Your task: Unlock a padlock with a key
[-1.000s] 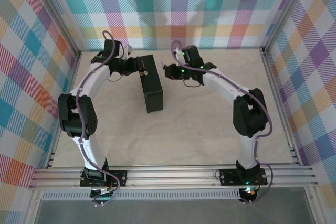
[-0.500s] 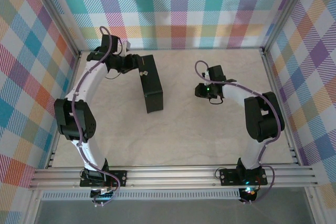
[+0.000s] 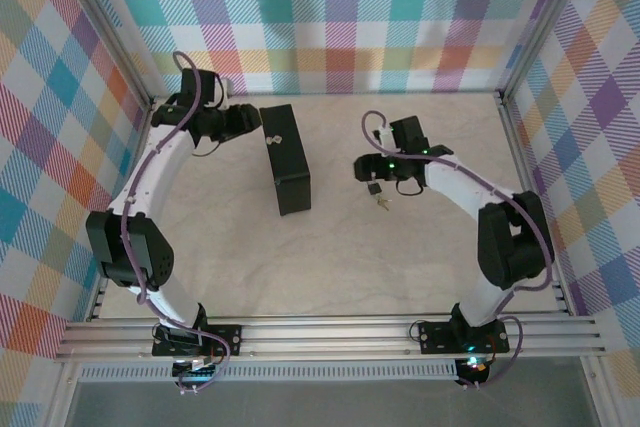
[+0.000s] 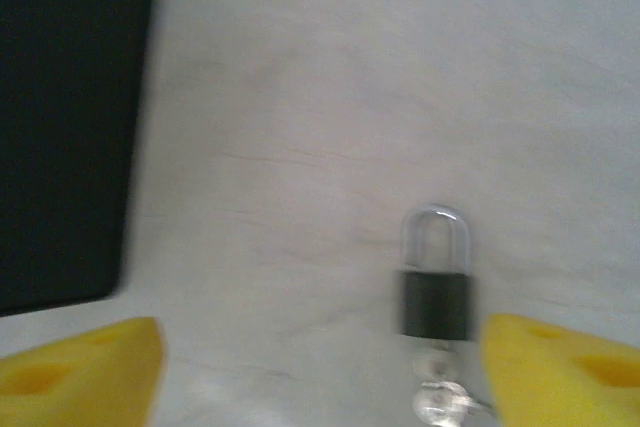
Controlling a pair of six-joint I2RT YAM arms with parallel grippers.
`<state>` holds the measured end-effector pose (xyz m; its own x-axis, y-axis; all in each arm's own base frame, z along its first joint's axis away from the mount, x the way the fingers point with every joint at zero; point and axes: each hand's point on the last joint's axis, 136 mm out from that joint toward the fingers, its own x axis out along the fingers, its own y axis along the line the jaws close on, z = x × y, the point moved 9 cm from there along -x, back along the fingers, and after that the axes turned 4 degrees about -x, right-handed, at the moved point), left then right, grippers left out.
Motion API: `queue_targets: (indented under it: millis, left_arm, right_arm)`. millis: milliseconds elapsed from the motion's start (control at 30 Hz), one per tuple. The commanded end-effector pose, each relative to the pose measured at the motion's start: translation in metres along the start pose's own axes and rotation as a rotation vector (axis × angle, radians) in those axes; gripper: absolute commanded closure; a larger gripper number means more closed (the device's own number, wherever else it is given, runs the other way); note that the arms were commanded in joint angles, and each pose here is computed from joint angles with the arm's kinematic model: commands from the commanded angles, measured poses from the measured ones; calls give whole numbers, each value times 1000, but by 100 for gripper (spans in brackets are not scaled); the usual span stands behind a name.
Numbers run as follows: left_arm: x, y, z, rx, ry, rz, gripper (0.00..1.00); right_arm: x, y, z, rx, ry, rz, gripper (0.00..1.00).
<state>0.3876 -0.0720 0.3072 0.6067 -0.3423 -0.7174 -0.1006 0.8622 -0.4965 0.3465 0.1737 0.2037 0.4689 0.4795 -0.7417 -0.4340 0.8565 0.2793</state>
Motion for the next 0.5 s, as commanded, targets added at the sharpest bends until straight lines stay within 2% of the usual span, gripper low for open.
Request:
queue_targets:
  millis: [0,167,467]
  left_arm:
    - [-3,27,-11,-86,-28,144,47]
    - [-8,45,-31,-147,-74,208,47]
    - [-6,72,-52,-213,-115,360,48]
  right_arm:
    - [-21,48,16,-88,-90,131,0]
    - [-29,97,26,-129,-133,160,0]
    - [-2,150,38,-121,-167,108,0]
